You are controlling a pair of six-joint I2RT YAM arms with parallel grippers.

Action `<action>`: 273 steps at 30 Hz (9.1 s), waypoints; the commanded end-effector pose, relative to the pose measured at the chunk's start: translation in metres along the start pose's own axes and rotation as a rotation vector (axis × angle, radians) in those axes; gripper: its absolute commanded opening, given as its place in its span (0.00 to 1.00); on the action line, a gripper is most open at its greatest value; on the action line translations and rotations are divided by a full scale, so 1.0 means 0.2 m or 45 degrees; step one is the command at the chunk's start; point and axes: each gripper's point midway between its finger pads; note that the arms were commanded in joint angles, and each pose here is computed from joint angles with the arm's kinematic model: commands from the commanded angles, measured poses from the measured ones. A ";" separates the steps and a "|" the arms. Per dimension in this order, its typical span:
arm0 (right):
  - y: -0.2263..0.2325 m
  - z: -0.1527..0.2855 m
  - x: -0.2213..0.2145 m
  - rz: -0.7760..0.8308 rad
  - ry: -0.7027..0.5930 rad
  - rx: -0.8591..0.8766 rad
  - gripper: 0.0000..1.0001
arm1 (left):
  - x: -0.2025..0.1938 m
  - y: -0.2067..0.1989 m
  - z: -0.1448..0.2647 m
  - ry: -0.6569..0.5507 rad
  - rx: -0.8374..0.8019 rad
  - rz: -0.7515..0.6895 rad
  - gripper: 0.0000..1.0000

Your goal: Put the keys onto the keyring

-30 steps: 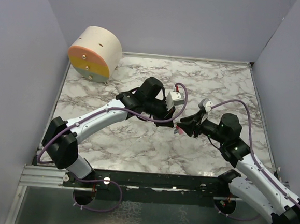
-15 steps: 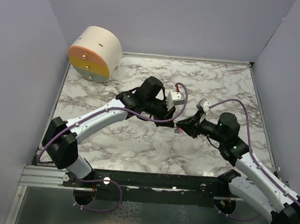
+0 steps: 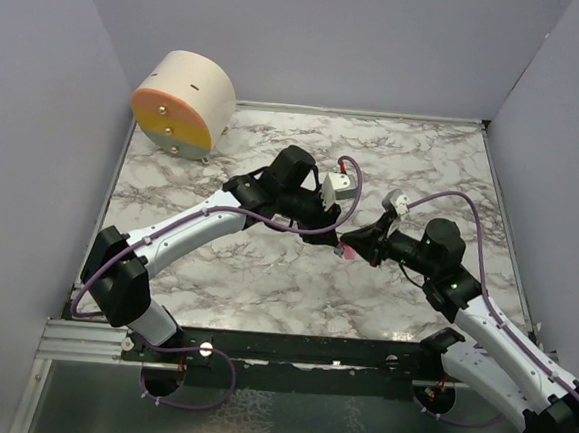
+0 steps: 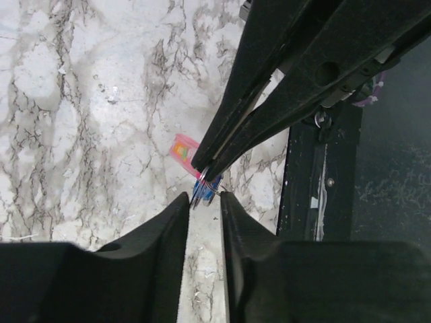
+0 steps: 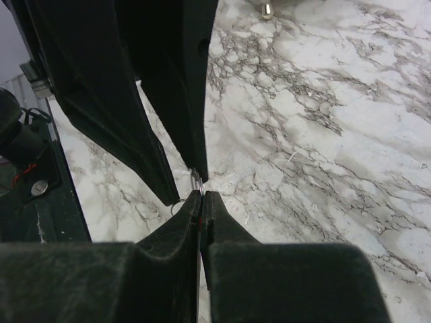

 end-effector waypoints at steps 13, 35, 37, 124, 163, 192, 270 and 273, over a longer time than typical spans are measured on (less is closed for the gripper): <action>-0.03 0.02 0.13 -0.027 -0.146 -0.091 0.01 | 0.26 0.17 0.34 -0.556 0.501 0.048 0.34; 0.06 -0.05 0.34 -0.263 -0.403 0.094 0.01 | 0.31 0.08 0.45 -1.184 0.376 0.176 0.40; 0.07 -0.04 0.37 -0.278 -0.432 0.100 0.01 | 0.31 0.07 0.45 -1.204 0.356 0.182 0.40; -0.12 0.02 0.30 -0.284 -0.298 -0.257 0.33 | 0.15 0.30 0.14 -0.807 0.563 0.595 0.00; -0.15 -0.13 0.07 -0.758 -0.173 -0.233 0.24 | 0.15 0.32 0.04 -0.657 0.870 0.522 0.00; -0.17 -0.14 0.03 -0.811 -0.156 -0.256 0.22 | 0.16 0.32 0.05 -0.657 0.902 0.504 0.00; -0.37 0.08 0.17 0.148 -0.205 -0.531 0.01 | 0.18 0.17 -0.25 -0.230 0.471 0.608 0.00; -0.38 0.08 0.17 0.172 -0.204 -0.539 0.01 | 0.18 0.18 -0.26 -0.204 0.452 0.617 0.00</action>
Point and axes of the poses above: each gripper's point midway between its finger pads, its own z axis back along the fingers, its own y axis along the line the jaws close on, x = y × z, and after that the axes turned 3 degrees about -z, right-handed
